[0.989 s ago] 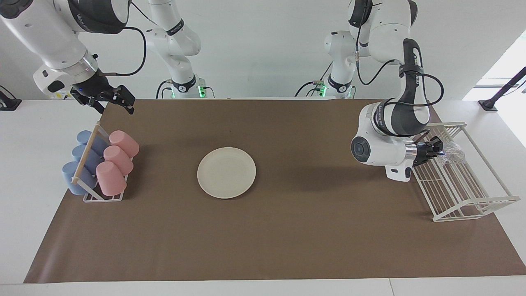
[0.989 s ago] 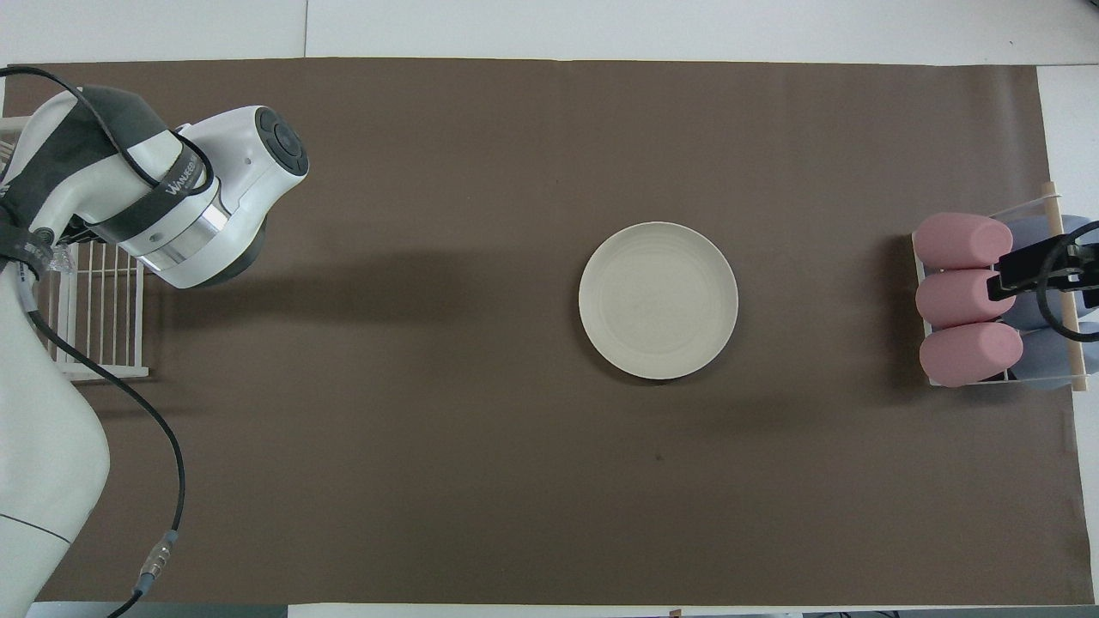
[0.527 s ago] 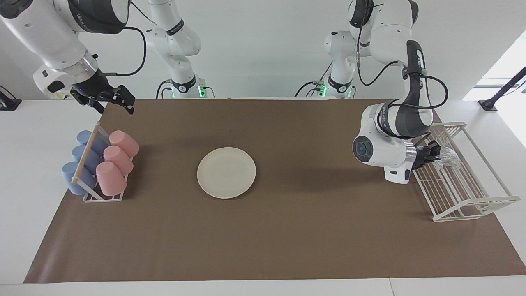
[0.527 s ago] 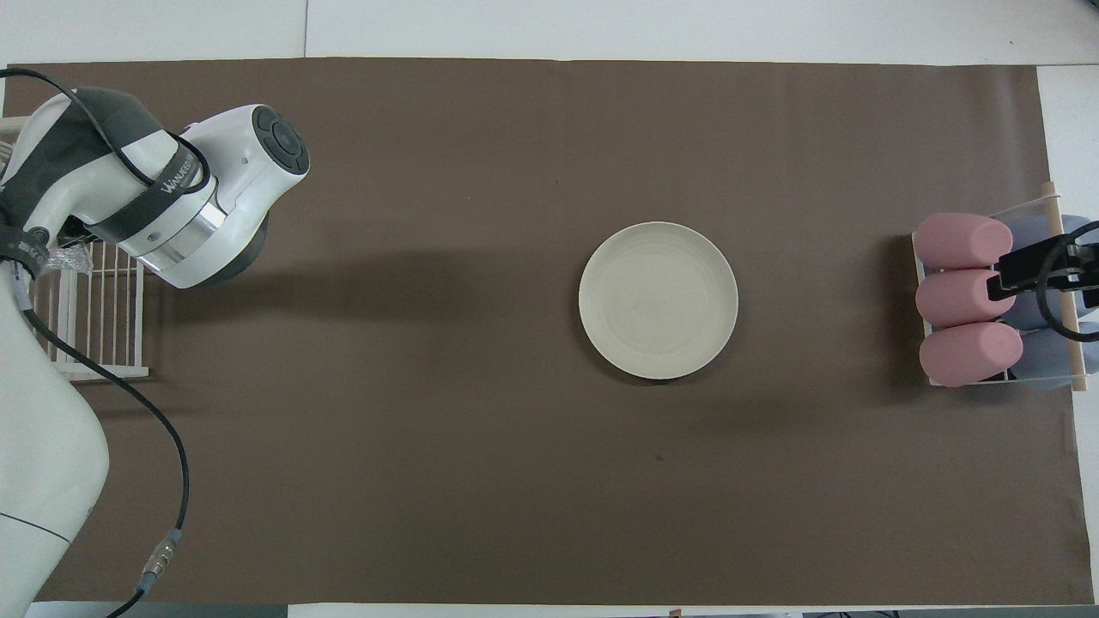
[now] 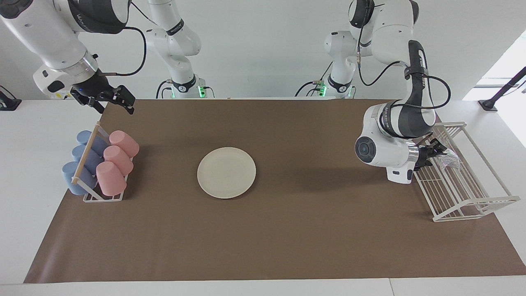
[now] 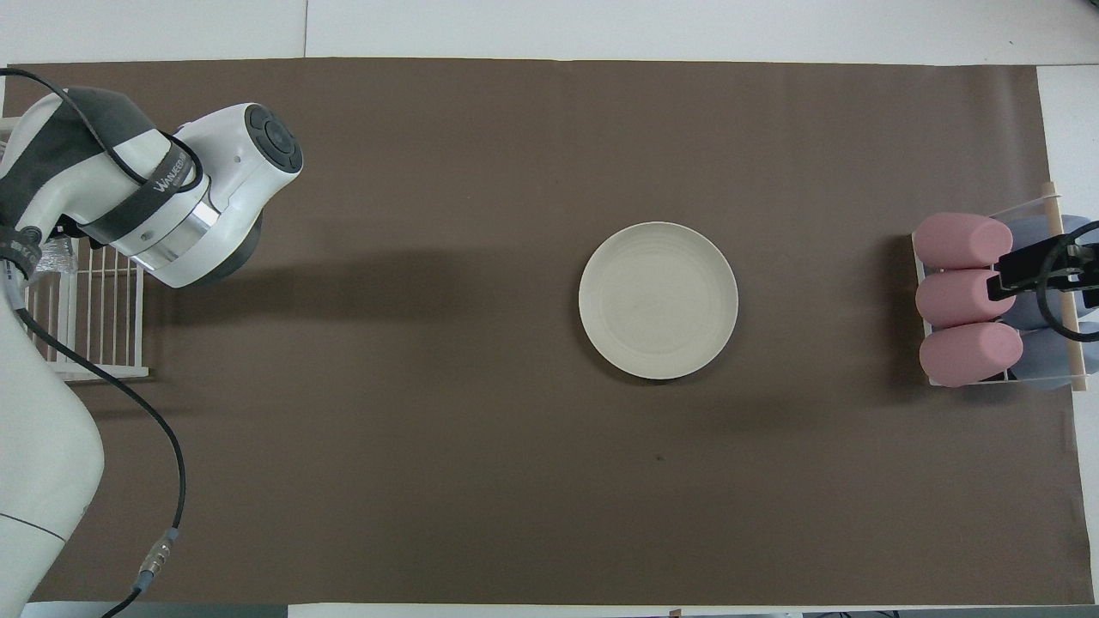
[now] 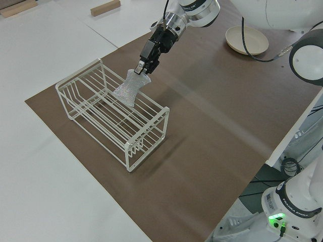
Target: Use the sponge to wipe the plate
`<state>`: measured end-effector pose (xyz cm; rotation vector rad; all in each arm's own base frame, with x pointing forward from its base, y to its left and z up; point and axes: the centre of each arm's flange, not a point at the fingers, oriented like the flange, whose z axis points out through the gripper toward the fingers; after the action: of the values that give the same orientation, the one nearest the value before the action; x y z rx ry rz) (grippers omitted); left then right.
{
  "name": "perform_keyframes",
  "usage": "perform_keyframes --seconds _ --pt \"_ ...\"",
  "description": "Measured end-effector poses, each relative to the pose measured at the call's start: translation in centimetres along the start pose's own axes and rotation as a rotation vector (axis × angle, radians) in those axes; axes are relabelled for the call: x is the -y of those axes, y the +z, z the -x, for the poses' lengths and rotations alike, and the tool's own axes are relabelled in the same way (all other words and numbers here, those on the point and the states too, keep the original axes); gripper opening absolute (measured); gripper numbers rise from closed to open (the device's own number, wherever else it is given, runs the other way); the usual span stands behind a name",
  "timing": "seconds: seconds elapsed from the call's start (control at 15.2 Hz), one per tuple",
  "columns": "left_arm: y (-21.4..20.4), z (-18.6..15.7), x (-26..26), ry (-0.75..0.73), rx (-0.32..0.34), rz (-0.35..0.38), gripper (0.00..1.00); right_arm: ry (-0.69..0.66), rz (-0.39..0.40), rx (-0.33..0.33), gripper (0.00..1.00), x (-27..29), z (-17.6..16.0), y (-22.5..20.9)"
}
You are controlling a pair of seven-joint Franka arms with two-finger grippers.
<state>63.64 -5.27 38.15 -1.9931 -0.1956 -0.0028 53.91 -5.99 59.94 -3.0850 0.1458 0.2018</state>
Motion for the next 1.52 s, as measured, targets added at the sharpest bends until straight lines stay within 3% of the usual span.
perform_keyframes --seconds 0.13,0.33,0.46,0.73,0.99,1.25,1.52 --pt "0.1 0.0 0.0 -0.001 0.000 0.000 0.96 0.000 0.000 0.000 1.00 0.0 0.0 0.0" --pt "0.0 -0.1 0.0 -0.002 -0.003 0.008 1.00 0.000 0.000 0.000 1.00 0.0 0.0 0.0" --pt "-0.1 -0.2 0.2 -0.014 0.017 0.070 1.00 0.000 0.000 0.000 1.00 0.0 0.0 0.0" --pt "-0.7 -0.4 6.2 -0.087 0.101 0.357 1.00 0.000 0.000 0.000 1.00 0.0 0.0 0.0" --pt "-3.5 1.5 12.5 -0.132 0.171 0.618 1.00 0.000 0.000 0.000 1.00 0.0 0.0 0.0" --pt "-5.4 3.6 16.9 -0.068 0.211 0.905 1.00 0.000 0.000 0.000 1.00 0.0 0.0 0.0" --pt "-5.9 6.7 19.8 0.095 0.171 1.044 1.00 0.000 0.000 0.000 1.00 0.0 0.0 0.0"
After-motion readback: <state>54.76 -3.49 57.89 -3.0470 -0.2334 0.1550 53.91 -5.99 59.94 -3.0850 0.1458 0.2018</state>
